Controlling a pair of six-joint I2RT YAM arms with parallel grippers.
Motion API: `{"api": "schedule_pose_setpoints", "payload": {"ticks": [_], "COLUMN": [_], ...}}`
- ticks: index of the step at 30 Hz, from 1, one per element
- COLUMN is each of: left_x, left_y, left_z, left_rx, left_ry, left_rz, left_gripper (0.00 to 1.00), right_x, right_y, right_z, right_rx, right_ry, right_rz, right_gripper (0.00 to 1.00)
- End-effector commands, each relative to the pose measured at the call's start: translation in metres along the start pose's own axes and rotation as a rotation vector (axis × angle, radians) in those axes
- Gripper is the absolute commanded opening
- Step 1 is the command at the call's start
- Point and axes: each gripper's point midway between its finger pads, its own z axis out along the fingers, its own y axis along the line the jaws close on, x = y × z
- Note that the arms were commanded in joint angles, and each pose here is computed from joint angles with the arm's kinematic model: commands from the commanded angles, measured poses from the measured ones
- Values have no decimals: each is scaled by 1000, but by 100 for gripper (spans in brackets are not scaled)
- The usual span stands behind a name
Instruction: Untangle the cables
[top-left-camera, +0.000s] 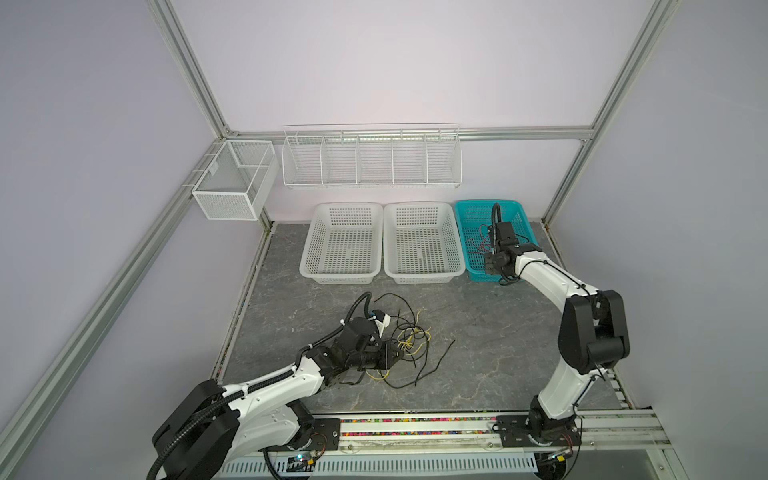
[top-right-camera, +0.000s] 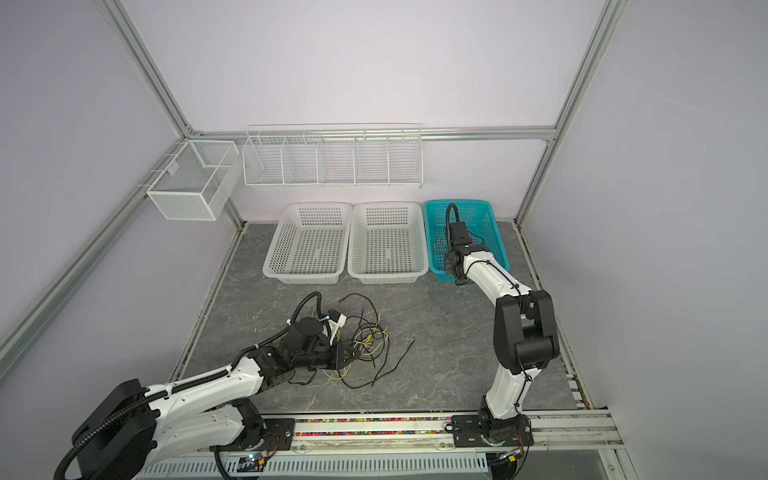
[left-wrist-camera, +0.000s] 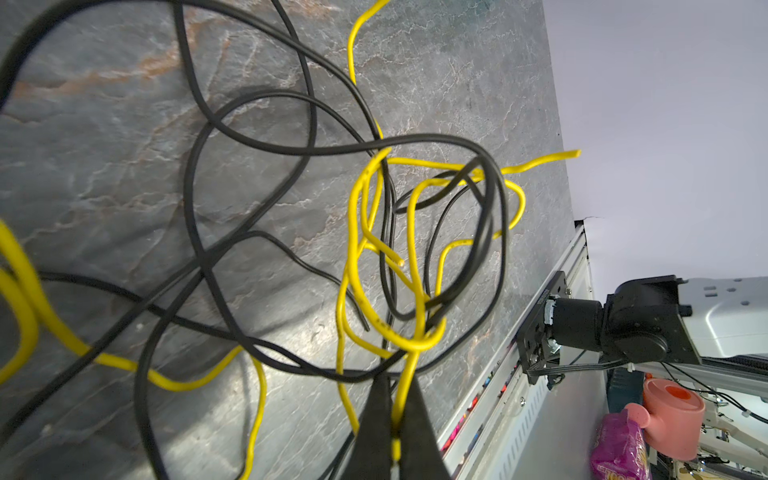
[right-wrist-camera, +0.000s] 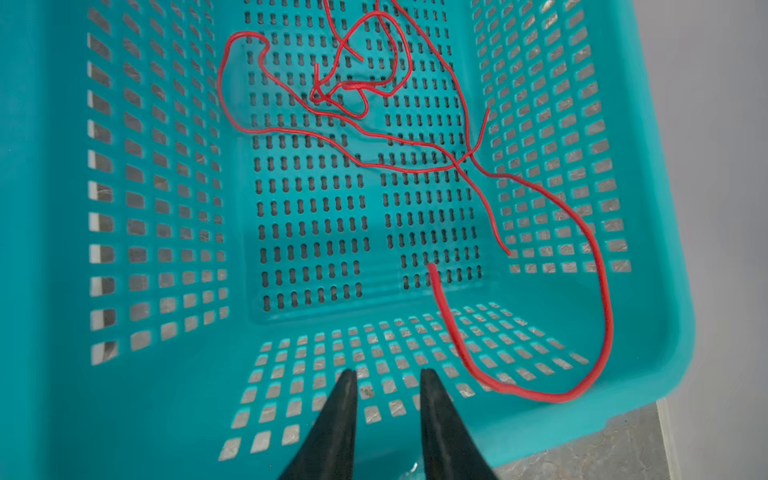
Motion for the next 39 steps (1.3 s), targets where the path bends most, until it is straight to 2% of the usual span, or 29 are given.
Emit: {"api": "schedule_pose_setpoints", "payload": {"ticks": [1,3,6,9,14,22,25,29,31,39], "left_x": [-9,-9,-9,-9,-9,-9,-8,-9,-9,-7], "left_y": [-6,-6,-6,-5,-8,-10,-9,-10,-10,-5], "left_z": [2,3,6,9,14,14,15,17,17,22], "left_rx": [1,-1,-2,-4,9,9,5,6,4,-9], "left_ry": [-18,-14,-11,-2,17,21,26,29,30,38], "left_rz": [35,38,42,43,39,48,49,52,53,48], "left_gripper": [0,0,0,0,0,0,0,0,0,0], "right_x": [-7,-11,-21,-27,-22,-13,-12,-16,-20,-27], "right_y": [-7,-10,-5,-12,-38,-45,-42,-39,-37,-25], "right_z": [1,-7,-30,-44,-28,0,8,14,13,22], "right_rx": [34,37,-45,-32,88,120,89,77,67,11], "right_ry": [0,-16,-72,-110,-58,-7,5,7,2,23], "right_rz": [-10,5,38,45,25,40,51,49,49,39], "right_gripper": [28,29,38,44,46,46,43,25,21,21]}}
